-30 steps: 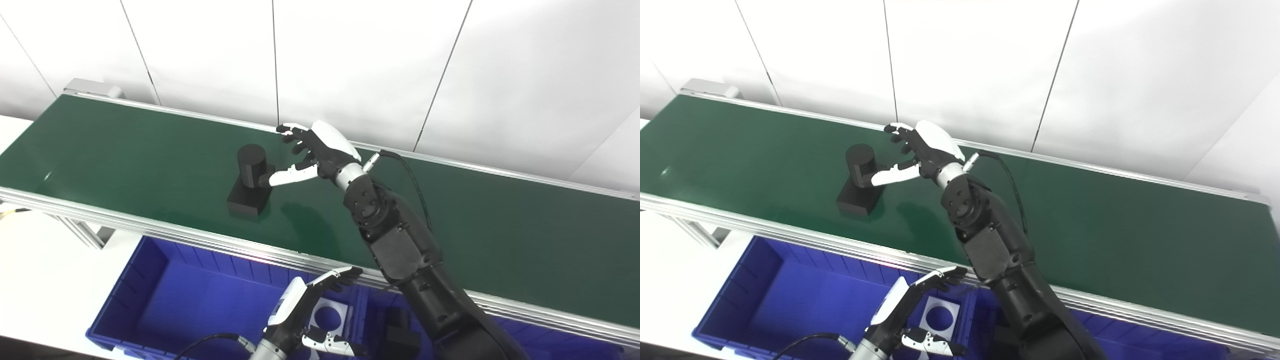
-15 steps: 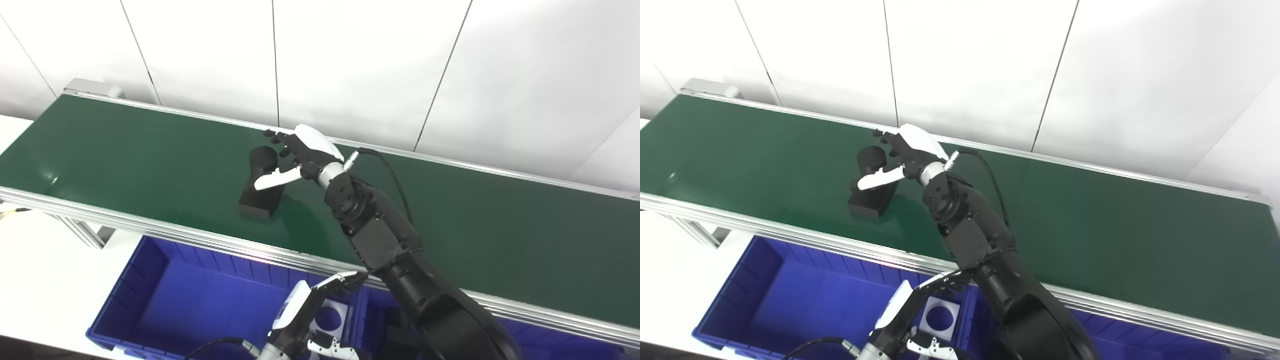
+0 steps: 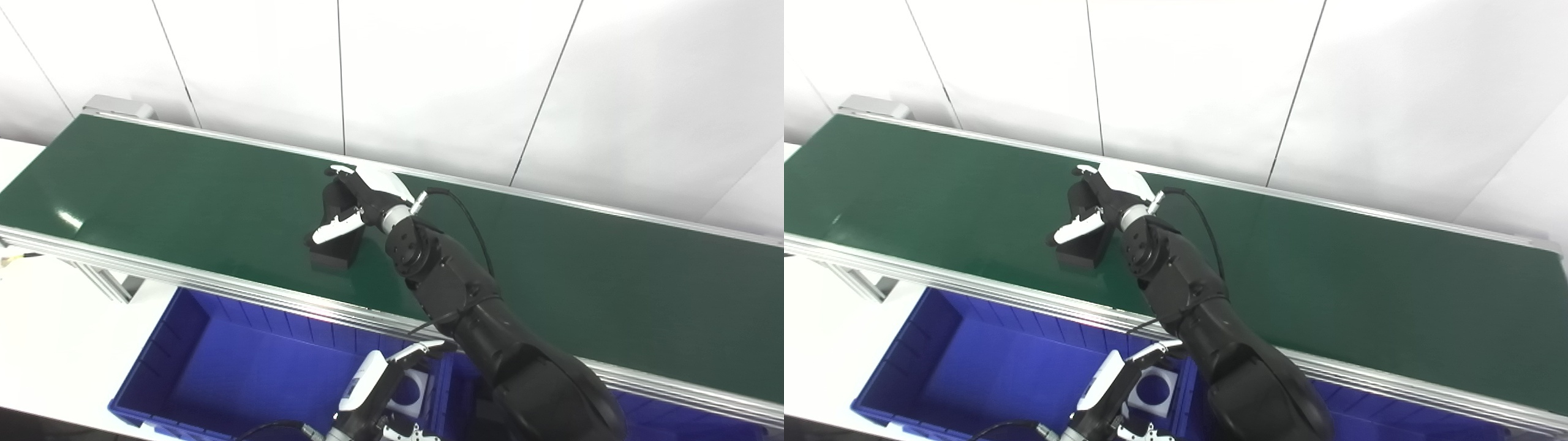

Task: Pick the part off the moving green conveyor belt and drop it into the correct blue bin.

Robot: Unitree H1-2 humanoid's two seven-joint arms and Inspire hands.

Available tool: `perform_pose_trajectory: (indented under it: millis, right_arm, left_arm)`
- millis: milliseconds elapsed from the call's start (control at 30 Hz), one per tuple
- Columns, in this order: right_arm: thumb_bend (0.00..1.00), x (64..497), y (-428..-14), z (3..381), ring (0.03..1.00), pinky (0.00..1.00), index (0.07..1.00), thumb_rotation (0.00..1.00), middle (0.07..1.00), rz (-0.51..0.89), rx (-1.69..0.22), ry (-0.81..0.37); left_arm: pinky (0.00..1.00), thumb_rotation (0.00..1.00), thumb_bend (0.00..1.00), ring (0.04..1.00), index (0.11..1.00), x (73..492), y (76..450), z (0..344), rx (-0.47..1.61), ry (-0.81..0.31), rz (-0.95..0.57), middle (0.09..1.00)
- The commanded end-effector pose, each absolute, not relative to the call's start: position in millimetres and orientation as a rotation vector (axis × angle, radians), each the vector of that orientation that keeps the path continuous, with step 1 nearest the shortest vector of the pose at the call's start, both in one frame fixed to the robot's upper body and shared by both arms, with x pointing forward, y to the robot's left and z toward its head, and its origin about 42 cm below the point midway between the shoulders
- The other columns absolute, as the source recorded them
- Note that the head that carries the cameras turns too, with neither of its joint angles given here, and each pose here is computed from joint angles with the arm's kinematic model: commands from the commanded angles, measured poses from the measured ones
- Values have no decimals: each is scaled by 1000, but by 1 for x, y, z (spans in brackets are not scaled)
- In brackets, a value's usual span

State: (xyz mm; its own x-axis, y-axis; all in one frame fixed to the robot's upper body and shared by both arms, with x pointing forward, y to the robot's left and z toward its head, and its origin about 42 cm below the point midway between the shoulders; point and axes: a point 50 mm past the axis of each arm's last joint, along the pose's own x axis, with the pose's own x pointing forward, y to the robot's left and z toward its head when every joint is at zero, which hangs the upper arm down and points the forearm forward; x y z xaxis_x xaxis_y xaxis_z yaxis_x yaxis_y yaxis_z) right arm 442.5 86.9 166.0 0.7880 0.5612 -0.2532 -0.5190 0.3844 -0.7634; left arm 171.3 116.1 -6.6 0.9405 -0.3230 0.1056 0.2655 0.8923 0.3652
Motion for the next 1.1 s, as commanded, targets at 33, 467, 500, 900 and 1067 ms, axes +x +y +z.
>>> perform_pose_trajectory:
  millis: [33,467,500,900,1067]
  right_arm:
    - [568,435,116,194,541,460,776,20,558,698,-891,-193]
    - [510,442,100,193,406,290,503,0,509,580,-904,-240]
    - [509,442,98,193,403,281,510,0,504,572,-901,-245]
    - [507,428,51,210,359,245,545,0,449,451,-744,-353]
    - [508,409,16,222,363,210,521,0,451,379,-685,-345]
  left_arm:
    - [683,229,901,762,777,178,108,5,301,-233,-293,810]
    - [580,248,926,674,756,183,115,7,283,-215,-295,747]
    - [580,267,931,676,763,183,116,7,284,-214,-296,748]
    - [691,474,952,751,823,190,124,10,331,-256,-301,806]
    - [731,467,932,779,830,191,132,11,346,-266,-301,825]
